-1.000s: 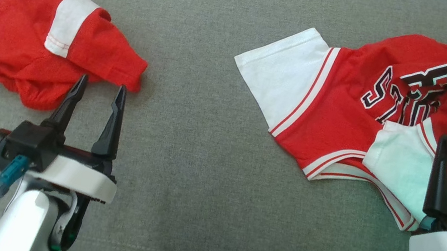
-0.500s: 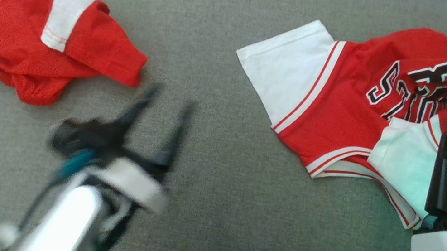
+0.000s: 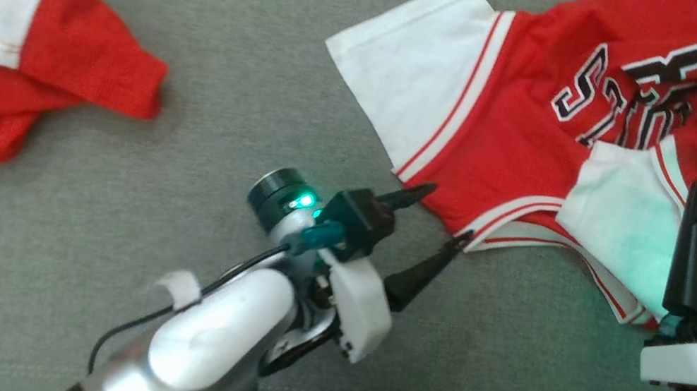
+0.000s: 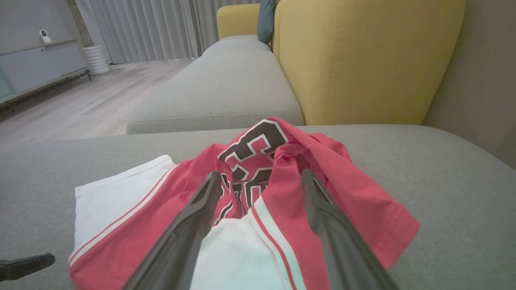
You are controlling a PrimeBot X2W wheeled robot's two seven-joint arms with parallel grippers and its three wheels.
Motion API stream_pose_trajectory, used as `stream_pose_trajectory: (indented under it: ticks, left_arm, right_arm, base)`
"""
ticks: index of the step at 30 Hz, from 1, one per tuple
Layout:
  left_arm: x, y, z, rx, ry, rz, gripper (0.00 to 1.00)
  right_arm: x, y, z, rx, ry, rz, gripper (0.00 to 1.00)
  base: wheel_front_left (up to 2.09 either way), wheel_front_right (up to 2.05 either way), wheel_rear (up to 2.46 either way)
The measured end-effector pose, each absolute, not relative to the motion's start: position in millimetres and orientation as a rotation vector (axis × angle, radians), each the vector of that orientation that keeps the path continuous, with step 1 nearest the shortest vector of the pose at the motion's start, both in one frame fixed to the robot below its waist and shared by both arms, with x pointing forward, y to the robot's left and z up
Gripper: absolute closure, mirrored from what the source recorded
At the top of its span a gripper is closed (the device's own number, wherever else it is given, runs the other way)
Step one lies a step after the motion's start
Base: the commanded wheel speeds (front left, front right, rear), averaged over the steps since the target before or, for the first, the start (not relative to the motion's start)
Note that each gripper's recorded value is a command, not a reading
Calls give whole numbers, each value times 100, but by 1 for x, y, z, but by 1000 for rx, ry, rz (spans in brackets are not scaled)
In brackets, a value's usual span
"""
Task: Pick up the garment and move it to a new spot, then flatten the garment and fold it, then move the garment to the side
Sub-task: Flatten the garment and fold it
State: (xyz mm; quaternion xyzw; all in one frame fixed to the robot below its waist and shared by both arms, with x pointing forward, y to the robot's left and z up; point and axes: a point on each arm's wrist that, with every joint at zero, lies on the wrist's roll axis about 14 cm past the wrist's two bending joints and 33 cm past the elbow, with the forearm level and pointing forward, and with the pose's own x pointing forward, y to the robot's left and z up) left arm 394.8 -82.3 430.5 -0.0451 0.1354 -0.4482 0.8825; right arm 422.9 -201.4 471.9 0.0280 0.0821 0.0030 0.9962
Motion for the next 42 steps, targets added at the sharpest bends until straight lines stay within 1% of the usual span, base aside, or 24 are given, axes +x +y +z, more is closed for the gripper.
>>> stream_pose_trajectory:
  ticks: [3,6,11,12,13,15,22,26,30,38,42]
  left_arm:
    - [393,-100,430,-106,294,-1004,0]
    - [388,-113,420,-94,344,-1054,0]
    - [379,-118,389,-19,456,-1052,0]
    - [385,-118,384,7,463,-1037,61]
    - [390,-117,383,21,460,-1019,100]
    - [402,-114,380,47,436,-995,100]
    - [408,-103,386,54,357,-958,100]
    - [428,-61,395,89,287,-856,100]
    - [432,-13,403,128,256,-758,100]
    - [429,65,414,175,286,-580,100]
    - [426,78,416,159,310,-553,100]
  right_arm:
    - [421,-208,467,63,179,-14,0]
    - [421,-213,465,69,182,-30,0]
    - [418,-222,465,67,175,-58,0]
    - [417,-224,464,70,176,-64,0]
    - [417,-225,464,73,173,-67,0]
    - [417,-226,464,82,167,-71,0]
    - [420,-224,465,107,159,-66,0]
    - [421,-219,468,128,146,-51,0]
    - [423,-211,474,145,128,-28,0]
    - [424,-202,485,161,99,0,0]
    - [423,-200,486,162,107,8,0]
  base:
    - [0,0,0]
    - [0,0,0]
    - [0,0,0]
    - [0,0,0]
    - [0,0,0]
    - [0,0,0]
    - [0,0,0]
    - [0,0,0]
    - [0,0,0]
    - [0,0,0]
    - [0,0,0]
